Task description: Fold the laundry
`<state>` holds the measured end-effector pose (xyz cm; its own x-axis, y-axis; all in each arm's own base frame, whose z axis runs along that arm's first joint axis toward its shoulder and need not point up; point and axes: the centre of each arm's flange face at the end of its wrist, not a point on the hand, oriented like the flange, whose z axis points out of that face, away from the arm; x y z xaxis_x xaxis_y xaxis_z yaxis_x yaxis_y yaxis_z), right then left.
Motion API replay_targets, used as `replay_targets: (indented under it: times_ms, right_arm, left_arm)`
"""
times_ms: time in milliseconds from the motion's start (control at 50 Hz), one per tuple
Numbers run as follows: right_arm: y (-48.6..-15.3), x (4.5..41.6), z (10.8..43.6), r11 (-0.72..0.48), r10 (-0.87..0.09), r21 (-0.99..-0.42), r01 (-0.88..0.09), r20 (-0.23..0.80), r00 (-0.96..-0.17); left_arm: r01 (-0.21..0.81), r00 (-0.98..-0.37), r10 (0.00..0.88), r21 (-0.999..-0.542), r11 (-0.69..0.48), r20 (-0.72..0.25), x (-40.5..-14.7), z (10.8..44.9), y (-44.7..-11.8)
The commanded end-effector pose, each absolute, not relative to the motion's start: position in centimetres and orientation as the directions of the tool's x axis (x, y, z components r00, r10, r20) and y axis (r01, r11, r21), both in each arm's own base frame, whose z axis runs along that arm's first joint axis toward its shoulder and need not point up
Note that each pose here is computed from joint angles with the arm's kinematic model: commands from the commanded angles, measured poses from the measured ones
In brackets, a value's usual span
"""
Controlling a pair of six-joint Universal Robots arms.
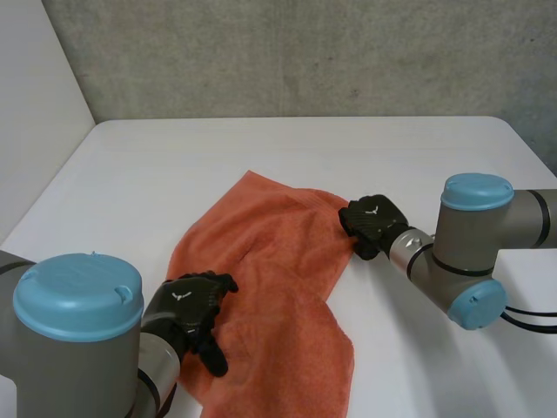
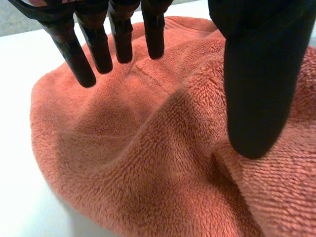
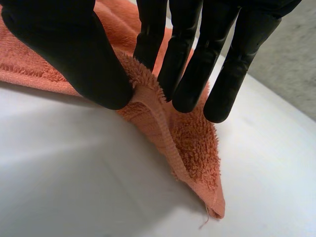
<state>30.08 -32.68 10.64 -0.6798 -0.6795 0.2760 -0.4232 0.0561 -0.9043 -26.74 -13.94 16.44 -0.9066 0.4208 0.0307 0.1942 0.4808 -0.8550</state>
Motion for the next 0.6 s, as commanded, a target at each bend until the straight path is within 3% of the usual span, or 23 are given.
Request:
replay_targets:
  times_ms: [20, 140, 260, 380, 500, 600]
  right_arm:
    - [-33.9, 29.3, 13.4, 0.012, -0.568, -0.91, -0.413, 0.334, -0.752]
    - [-35.0, 27.1, 16.4, 0.003, -0.468, -0.91, -0.415, 0.366, -0.805]
    - [-34.9, 24.6, 18.3, 0.039, -0.431, -0.903, -0.428, 0.371, -0.823]
    - [-34.5, 23.0, 18.2, 0.09, -0.43, -0.883, -0.461, 0.383, -0.817]
    - [-34.2, 21.7, 18.1, 0.115, -0.417, -0.868, -0.484, 0.4, -0.816]
    - [-34.7, 20.6, 18.0, 0.135, -0.394, -0.866, -0.481, 0.398, -0.828]
  left_arm:
    - [0.196, -0.902, 0.431, -0.859, 0.474, 0.033, -27.1, 16.0, -13.8]
    - [0.196, -0.897, 0.44, -0.871, 0.451, 0.026, -27.7, 15.0, -14.4]
    - [0.18, -0.896, 0.444, -0.889, 0.421, 0.029, -28.6, 14.0, -15.5]
    - [0.18, -0.889, 0.457, -0.937, 0.298, -0.025, -29.8, 14.7, -18.0]
    - [0.24, -0.889, 0.442, -0.945, 0.221, -0.123, -29.2, 15.4, -20.4]
    - [0.24, -0.886, 0.44, -0.956, 0.171, -0.144, -29.3, 16.7, -20.8]
